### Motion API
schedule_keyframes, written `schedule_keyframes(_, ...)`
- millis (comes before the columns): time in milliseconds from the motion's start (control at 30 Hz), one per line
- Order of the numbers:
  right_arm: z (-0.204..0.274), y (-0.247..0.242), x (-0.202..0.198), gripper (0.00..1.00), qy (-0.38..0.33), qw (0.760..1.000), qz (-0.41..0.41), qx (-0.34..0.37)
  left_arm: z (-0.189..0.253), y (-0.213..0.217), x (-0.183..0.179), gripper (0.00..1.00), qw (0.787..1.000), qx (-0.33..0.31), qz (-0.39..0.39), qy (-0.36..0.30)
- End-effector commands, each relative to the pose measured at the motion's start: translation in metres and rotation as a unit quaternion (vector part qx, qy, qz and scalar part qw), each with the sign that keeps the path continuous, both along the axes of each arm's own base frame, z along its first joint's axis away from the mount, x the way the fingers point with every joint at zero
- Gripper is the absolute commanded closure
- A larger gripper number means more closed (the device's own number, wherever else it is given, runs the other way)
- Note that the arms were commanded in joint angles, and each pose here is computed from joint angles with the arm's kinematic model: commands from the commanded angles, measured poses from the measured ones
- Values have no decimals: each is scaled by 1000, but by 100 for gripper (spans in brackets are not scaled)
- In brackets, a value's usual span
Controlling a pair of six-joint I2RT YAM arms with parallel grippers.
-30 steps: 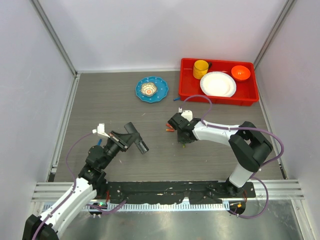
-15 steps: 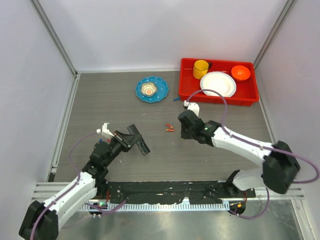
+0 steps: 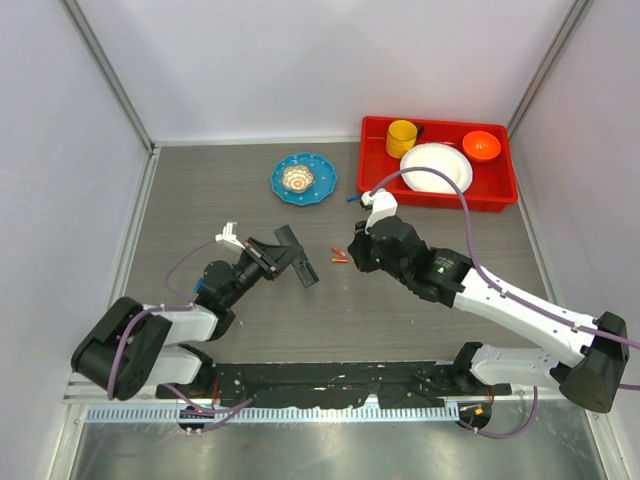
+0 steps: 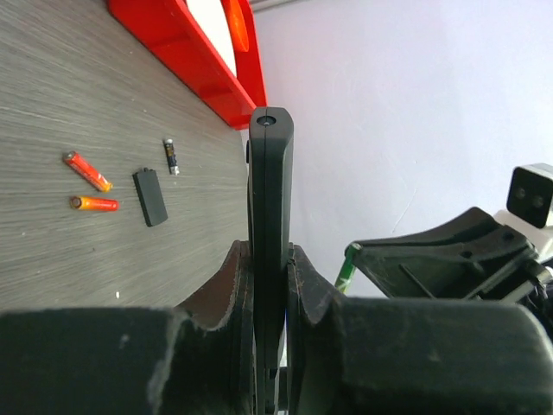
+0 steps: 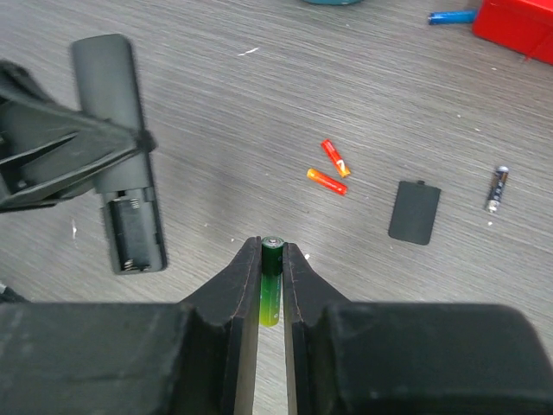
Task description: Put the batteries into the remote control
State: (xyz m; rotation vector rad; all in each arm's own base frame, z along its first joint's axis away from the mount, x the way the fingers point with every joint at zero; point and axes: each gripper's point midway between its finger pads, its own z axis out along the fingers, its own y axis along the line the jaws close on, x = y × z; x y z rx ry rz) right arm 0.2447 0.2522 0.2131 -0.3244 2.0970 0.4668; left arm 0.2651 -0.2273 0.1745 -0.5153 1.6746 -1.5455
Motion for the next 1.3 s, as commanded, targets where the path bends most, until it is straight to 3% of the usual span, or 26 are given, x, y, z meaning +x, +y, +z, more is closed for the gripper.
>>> schedule_keyframes(0, 47, 18, -9, 99, -44, 996, 48, 58, 90, -13, -13, 100, 982, -98, -48, -156)
schedule_keyframes(233, 52, 53, -20, 99, -50, 993, 77, 76, 103, -19, -13, 100, 977, -89, -48, -190)
schedule_keyframes(567, 57, 84, -25, 99, -73, 989, 83, 96, 94, -18, -9, 100, 980, -90, -39, -171)
schedule_keyframes(1267, 29, 90, -14, 99, -103, 991, 34, 83, 92, -19, -8, 100, 982, -102, -44, -152)
